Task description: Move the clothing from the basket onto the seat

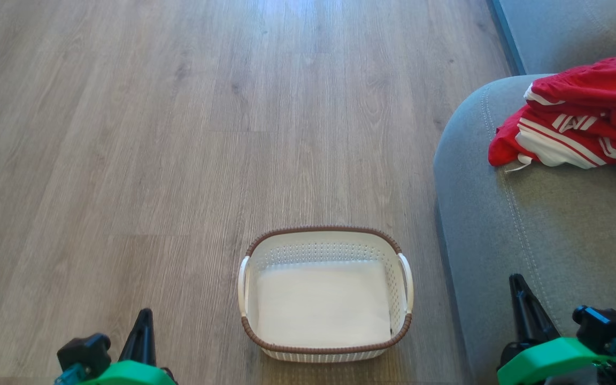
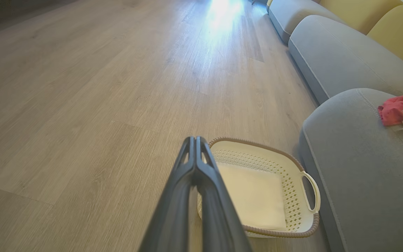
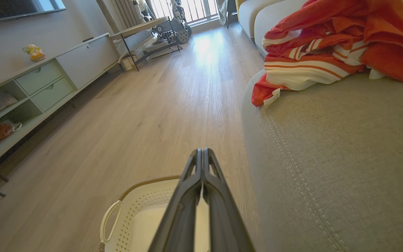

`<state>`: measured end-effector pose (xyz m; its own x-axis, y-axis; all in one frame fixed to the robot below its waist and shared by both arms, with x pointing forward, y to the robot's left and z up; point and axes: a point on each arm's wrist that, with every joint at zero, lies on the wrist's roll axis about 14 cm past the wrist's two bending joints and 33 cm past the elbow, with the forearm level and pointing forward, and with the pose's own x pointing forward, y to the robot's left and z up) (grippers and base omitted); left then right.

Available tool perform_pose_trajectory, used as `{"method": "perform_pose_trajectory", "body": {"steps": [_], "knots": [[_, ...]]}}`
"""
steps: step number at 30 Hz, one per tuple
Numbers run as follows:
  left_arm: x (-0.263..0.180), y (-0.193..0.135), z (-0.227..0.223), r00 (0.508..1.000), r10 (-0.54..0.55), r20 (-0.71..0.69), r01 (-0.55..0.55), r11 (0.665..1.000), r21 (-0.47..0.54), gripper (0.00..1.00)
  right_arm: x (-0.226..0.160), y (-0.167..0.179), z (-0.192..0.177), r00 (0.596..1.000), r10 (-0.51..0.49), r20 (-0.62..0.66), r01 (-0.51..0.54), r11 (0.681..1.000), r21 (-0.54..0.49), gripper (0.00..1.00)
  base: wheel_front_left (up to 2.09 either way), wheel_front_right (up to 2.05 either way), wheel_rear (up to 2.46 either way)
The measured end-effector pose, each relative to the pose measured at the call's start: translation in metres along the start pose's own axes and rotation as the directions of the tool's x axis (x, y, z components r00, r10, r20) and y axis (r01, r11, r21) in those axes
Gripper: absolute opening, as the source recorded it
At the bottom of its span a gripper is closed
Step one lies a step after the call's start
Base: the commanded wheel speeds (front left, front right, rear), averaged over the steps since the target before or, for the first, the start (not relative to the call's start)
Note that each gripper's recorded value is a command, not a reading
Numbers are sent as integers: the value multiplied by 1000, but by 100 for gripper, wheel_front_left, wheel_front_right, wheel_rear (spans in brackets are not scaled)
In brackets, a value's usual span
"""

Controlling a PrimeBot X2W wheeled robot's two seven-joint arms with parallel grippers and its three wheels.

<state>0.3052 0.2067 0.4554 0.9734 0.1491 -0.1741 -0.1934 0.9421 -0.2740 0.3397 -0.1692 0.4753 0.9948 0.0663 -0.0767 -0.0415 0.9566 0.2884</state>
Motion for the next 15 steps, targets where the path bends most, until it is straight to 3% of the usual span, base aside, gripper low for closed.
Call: {"method": "perform_pose_trajectory", "body": {"steps": [15], "knots": [[8,0,2,999,19,-30,-24,985,-172,0,5,-8,4,999,-40,3,39,984,173,0,0,0,0]]}}
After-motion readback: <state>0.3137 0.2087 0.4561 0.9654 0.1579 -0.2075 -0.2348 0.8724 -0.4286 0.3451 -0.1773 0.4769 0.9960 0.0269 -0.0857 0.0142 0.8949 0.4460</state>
